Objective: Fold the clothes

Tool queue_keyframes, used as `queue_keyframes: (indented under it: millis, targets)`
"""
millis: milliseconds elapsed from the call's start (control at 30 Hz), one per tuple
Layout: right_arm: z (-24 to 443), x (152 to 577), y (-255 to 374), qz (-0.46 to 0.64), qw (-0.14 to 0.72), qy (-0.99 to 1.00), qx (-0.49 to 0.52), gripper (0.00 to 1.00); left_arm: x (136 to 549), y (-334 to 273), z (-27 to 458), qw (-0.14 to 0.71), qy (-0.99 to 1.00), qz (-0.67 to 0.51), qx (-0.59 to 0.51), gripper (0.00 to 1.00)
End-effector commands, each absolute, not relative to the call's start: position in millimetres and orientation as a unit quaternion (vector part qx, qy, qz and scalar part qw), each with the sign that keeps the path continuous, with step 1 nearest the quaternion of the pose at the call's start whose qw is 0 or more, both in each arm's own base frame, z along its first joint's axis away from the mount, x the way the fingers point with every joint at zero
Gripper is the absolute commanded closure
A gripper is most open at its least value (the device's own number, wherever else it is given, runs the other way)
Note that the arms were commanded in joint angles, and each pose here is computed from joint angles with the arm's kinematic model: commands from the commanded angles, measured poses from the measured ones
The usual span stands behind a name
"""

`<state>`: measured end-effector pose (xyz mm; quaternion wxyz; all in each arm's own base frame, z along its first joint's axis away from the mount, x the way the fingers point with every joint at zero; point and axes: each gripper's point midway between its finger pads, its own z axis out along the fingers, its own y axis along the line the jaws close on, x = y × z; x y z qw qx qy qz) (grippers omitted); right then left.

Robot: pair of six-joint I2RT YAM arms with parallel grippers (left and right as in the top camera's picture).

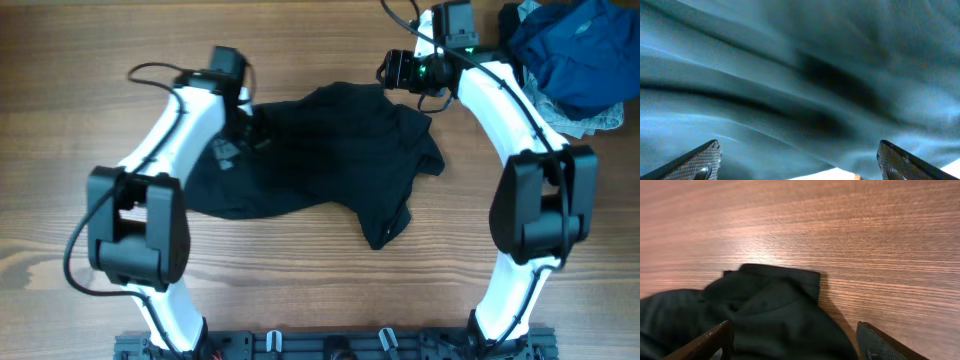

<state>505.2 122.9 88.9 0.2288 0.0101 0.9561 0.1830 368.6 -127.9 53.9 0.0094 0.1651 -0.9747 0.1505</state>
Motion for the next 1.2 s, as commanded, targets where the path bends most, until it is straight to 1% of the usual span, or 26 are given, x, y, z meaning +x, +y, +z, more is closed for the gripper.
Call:
queue_keyframes:
  millis: [0, 33, 67, 100, 133, 167, 233, 267, 300, 333, 400, 500, 567, 600, 633, 733, 800, 867, 1167]
  targets:
    - [61.7, 505.1, 136.4, 0.193, 0.206, 0.959, -0.019, 0.27, 358.4, -156.5, 48.7, 0.025, -0.976, 0.156, 0.148, 0.0]
    - [57.4, 503.9, 141.3, 0.193, 0.203, 0.96, -0.026, 0.31, 357.9, -160.6, 48.7, 0.024, -0.977, 0.157, 0.144, 0.0]
    - [53.1, 502.5, 149.7, 0.19, 0.202, 0.96, -0.04, 0.33, 358.3, -163.1, 48.8, 0.022, -0.977, 0.158, 0.141, 0.0]
    - [49.6, 501.0, 155.9, 0.185, 0.2, 0.961, -0.045, 0.41, 358.0, -163.9, 48.9, 0.022, -0.977, 0.158, 0.14, 0.0]
    - [46.1, 498.4, 164.0, 0.187, 0.196, 0.961, -0.053, 0.47, 357.5, -163.9, 48.8, 0.023, -0.977, 0.158, 0.14, 0.0]
    - [40.2, 495.4, 170.9, 0.179, 0.191, 0.963, -0.06, 0.55, 355.3, -163.3, 47.3, 0.027, -0.977, 0.156, 0.14, 0.01]
    - [35.0, 491.4, 183.6, 0.158, 0.193, 0.966, -0.074, 0.76, 348.0, -160.7, 38.9, 0.036, -0.978, 0.151, 0.142, 0.08]
    - [35.5, 491.2, 188.9, 0.156, 0.196, 0.965, -0.08, 0.83, 345.8, -160.1, 35.4, 0.039, -0.978, 0.15, 0.143, 0.13]
    - [36.2, 490.6, 194.9, 0.156, 0.199, 0.964, -0.085, 0.87, 344.1, -159.7, 32.2, 0.04, -0.977, 0.15, 0.143, 0.21]
    - [34.0, 490.0, 197.3, 0.149, 0.2, 0.964, -0.087, 0.89, 342.1, -159.1, 28.6, 0.042, -0.977, 0.15, 0.145, 0.33]
    - [24.3, 488.5, 197.4, 0.138, 0.194, 0.967, -0.086, 0.92, 337.5, -157.9, 24.8, 0.048, -0.977, 0.147, 0.146, 0.48]
    - [1.7, 483.7, 195.6, 0.134, 0.171, 0.973, -0.077, 0.94, 334.9, -157.7, 23.7, 0.052, -0.977, 0.146, 0.146, 0.75]
    - [-5.0, 483.7, 195.6, 0.133, 0.167, 0.974, -0.074, 0.93, 334.8, -157.7, 23.5, 0.052, -0.977, 0.146, 0.146, 0.84]
    - [-4.8, 485.8, 195.2, 0.134, 0.171, 0.973, -0.074, 0.93, 335.7, -157.8, 23.6, 0.051, -0.977, 0.147, 0.146, 0.91]
    - [-3.7, 488.3, 195.9, 0.135, 0.176, 0.972, -0.074, 0.92, 336.6, -158.2, 23.6, 0.049, -0.977, 0.148, 0.146, 0.95]
    - [0.1, 497.8, 194.7, 0.139, 0.194, 0.969, -0.07, 0.92, 334.5, -161.4, 17.7, 0.063, -0.973, 0.152, 0.159, 0.96]
    - [1.1, 502.4, 193.2, 0.141, 0.202, 0.967, -0.066, 0.92, 328.4, -172.0, 9.4, 0.088, -0.969, 0.17, 0.156, 0.96]
    - [-9.5, 503.0, 192.0, 0.139, 0.198, 0.968, -0.067, 0.92, 314.2, -185.2, -8.4, 0.125, -0.966, 0.167, 0.151, 0.96]
    - [-12.5, 518.4, 157.8, 0.133, 0.208, 0.968, -0.036, 0.92, 287.4, -207.6, -19.0, 0.162, -0.967, 0.149, 0.128, 0.96]
